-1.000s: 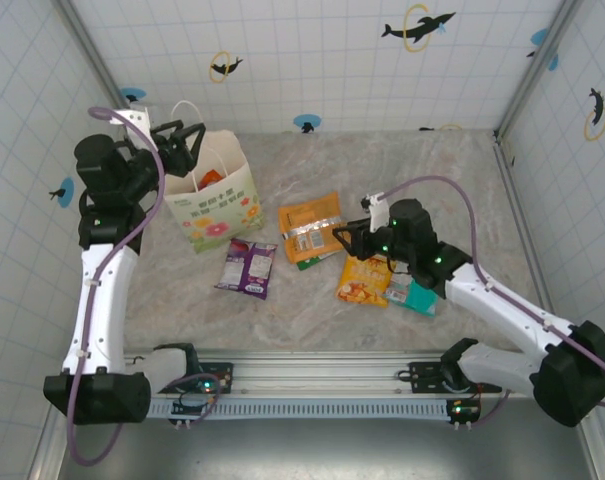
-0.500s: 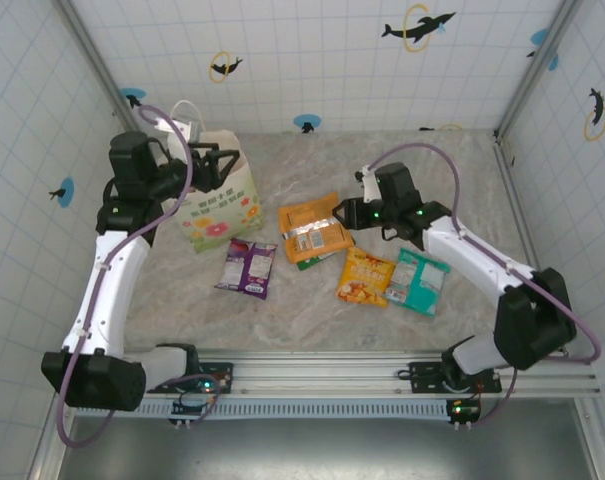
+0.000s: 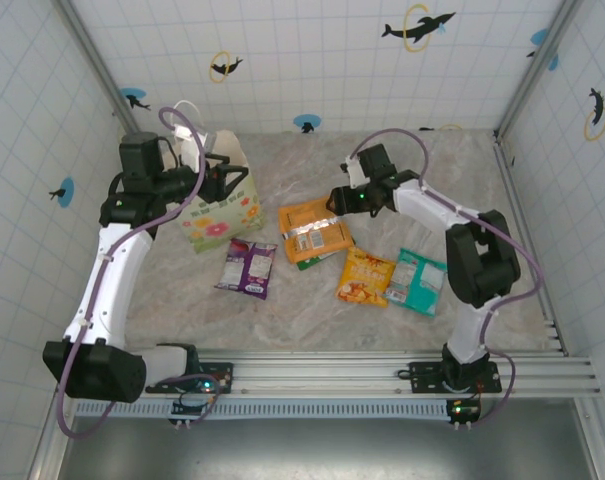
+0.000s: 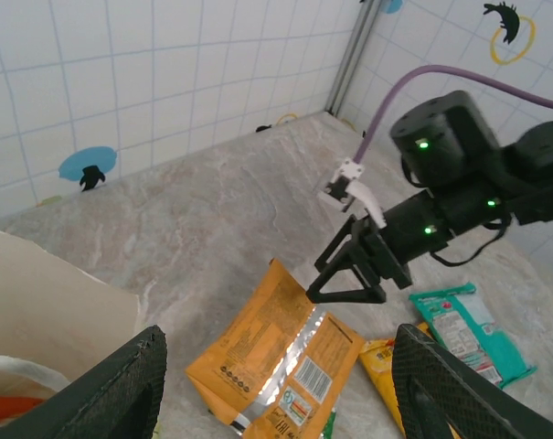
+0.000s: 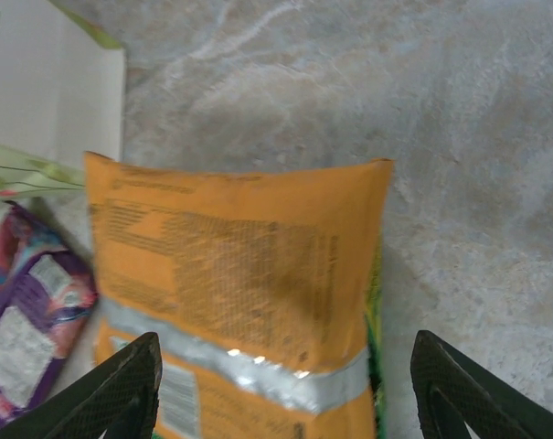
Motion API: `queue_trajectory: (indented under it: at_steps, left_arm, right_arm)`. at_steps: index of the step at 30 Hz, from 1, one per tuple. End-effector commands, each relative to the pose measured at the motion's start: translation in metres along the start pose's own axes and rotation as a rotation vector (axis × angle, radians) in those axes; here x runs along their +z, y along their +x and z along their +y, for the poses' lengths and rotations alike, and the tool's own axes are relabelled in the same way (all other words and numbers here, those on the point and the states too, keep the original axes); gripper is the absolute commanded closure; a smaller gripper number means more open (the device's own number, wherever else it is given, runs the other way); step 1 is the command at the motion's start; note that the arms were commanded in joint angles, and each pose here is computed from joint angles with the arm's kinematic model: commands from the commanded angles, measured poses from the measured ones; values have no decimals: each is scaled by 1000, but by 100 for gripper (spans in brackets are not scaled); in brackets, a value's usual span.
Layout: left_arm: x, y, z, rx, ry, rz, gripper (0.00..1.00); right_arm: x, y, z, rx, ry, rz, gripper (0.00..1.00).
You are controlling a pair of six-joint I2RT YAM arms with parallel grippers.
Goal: Place the snacks into the paper bag
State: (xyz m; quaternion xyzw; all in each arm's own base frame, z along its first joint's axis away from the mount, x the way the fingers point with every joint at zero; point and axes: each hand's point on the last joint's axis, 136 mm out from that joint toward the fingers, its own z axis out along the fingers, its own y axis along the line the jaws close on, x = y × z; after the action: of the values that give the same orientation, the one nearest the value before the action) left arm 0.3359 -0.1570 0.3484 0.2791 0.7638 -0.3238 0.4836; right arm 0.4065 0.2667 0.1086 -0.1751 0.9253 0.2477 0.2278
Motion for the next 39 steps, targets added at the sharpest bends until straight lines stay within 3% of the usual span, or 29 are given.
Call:
queue_trajectory:
  at_steps: [1,7,11,24,29,34,39]
  left_arm:
    - [-1,-10,-11,42,50,-15,34]
    - [3,-10,-11,25,77,-17,34]
    - [3,-10,-10,24,74,-18,34]
    - [0,-15,-12,34,67,-27,34]
    - [-1,-16,-15,37,78,-31,34]
    - [0,-16,-17,38,90,-35,34]
    - [1,-15,-17,35,93,-33,34]
  right_arm:
    - [12,3,1,-28,-37,60,27]
    - [34,1,9,-8,-127,68,34]
    - [35,0,11,-12,-143,60,58]
    - [-22,-26,33,-121,-139,-134,100]
    - [-46,-30,46,-161,-170,-218,100]
    - [-37,-21,45,-131,-181,-167,63]
    - [-9,-18,42,-125,-192,-83,51]
